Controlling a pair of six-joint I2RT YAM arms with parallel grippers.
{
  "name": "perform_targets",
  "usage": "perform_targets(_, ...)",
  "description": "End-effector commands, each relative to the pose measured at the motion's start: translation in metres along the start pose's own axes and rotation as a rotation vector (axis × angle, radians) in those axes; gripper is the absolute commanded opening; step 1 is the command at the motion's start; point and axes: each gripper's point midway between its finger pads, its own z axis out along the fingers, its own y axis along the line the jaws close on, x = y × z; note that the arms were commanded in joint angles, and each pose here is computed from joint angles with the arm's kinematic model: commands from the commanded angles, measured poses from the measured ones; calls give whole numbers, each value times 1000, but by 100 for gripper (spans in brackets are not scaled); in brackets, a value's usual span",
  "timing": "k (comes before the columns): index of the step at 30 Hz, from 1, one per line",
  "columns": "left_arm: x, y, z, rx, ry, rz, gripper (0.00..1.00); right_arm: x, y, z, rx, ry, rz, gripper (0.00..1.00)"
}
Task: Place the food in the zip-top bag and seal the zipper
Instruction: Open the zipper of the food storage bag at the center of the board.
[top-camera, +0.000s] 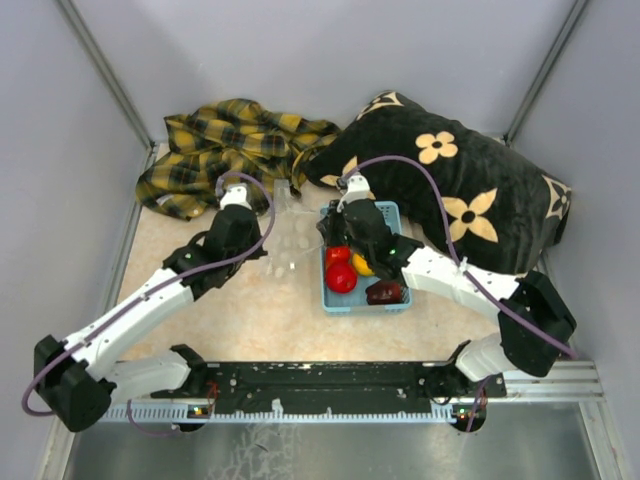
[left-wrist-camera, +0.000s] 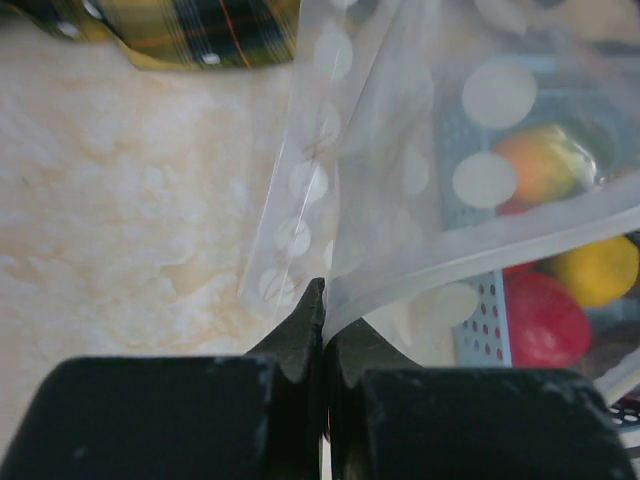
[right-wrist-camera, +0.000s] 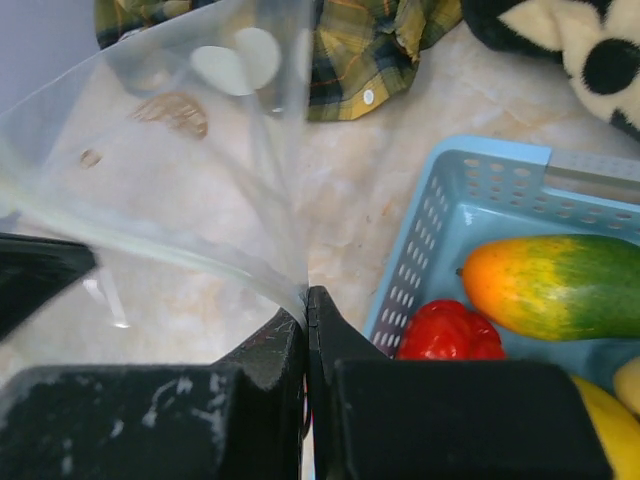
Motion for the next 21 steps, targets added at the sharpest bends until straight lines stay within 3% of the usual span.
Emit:
perform_targets(1,-41,26,-33,-124,-61,103,0,-27,-11,-9,38,-55,-41,0)
perform_targets(10,-86,25,-38,-219,-20,368,0,-13,1,7,-18,30,-54,0)
perform_targets(12,-83,29,-32,-245,-18,387,0,-10,0,10,-17,38,-52,0)
perform_targets(17,-50,19,-12,-138,43,430,0,1,7,17,-65,60,-47,0)
perform_targets(21,-34,13,-6,-83,82,446,0,6,10,21,-93,61,-33,17)
